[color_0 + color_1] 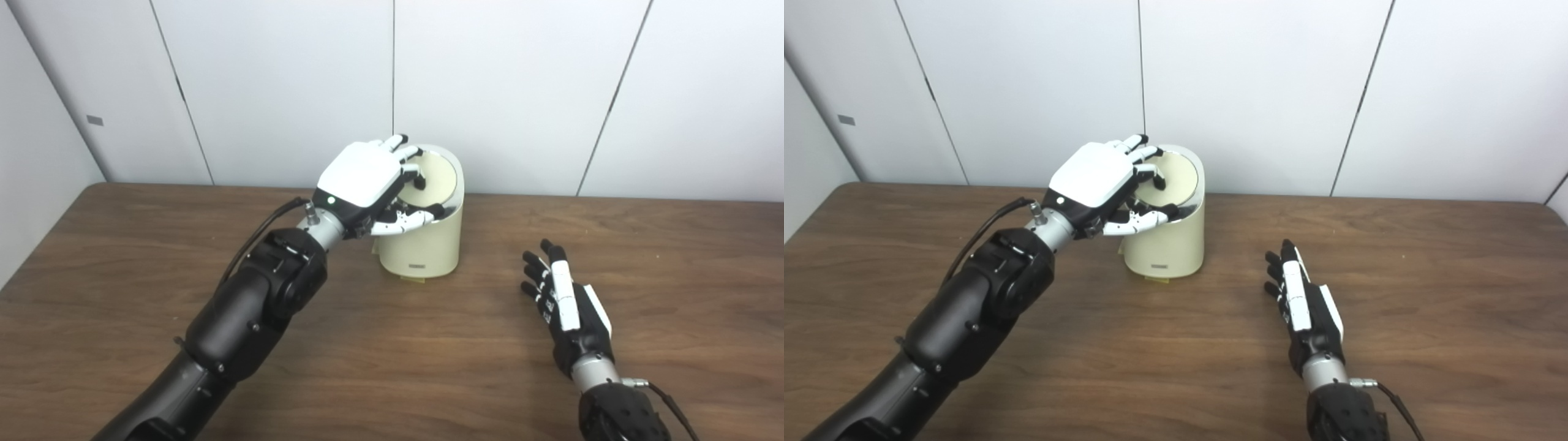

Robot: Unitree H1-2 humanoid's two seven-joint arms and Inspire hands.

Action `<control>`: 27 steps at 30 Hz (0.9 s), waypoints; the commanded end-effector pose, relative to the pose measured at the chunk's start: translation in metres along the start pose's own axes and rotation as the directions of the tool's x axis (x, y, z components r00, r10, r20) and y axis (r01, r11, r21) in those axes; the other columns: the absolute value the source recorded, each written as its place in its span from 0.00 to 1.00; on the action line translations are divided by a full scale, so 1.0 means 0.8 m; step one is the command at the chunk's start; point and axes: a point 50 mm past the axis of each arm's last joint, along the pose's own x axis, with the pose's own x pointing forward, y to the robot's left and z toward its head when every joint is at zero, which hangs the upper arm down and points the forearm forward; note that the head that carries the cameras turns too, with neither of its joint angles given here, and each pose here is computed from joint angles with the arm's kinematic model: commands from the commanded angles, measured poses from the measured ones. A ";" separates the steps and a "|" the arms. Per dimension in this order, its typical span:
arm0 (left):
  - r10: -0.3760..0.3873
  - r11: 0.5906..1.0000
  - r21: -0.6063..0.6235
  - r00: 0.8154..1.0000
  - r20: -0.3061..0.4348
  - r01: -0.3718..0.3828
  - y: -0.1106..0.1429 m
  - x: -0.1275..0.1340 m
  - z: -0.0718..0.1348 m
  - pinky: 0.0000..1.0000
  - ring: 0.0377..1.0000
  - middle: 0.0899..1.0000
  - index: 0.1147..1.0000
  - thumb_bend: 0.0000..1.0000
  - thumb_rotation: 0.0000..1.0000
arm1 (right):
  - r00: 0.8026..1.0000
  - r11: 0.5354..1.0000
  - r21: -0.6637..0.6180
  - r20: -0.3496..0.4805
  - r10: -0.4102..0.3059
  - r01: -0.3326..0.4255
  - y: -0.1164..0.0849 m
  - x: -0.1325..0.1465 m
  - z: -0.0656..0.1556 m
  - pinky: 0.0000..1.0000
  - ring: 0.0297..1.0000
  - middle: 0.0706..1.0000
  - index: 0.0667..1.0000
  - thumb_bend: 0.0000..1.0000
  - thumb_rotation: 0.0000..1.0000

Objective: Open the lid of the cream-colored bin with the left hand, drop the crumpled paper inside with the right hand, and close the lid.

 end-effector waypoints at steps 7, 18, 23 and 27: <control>-0.162 0.970 0.182 0.987 0.003 0.158 -0.037 -0.008 0.005 0.95 0.98 0.93 0.65 0.58 1.00 | 0.998 1.000 0.001 0.061 0.016 -0.016 0.001 0.000 0.024 0.92 0.95 0.93 1.00 0.62 1.00; 0.137 0.988 -0.063 0.988 -0.071 -0.142 -0.003 -0.036 0.000 0.85 0.88 0.82 0.69 0.47 0.89 | 0.998 1.000 0.014 0.065 0.018 -0.019 -0.002 0.001 0.023 0.93 0.94 0.93 1.00 0.65 1.00; 0.270 0.908 -0.276 0.945 -0.185 -0.314 0.017 -0.068 -0.003 0.81 0.86 0.83 0.78 0.43 0.81 | 0.997 1.000 0.007 0.065 0.029 -0.030 -0.006 0.000 0.021 0.90 0.91 0.91 1.00 0.65 1.00; 0.270 0.762 -0.515 0.915 -0.300 -0.394 0.021 -0.099 -0.008 0.78 0.86 0.84 0.89 0.42 0.71 | 0.998 0.999 -0.003 0.054 0.037 -0.036 -0.008 -0.002 0.018 0.88 0.91 0.91 1.00 0.63 1.00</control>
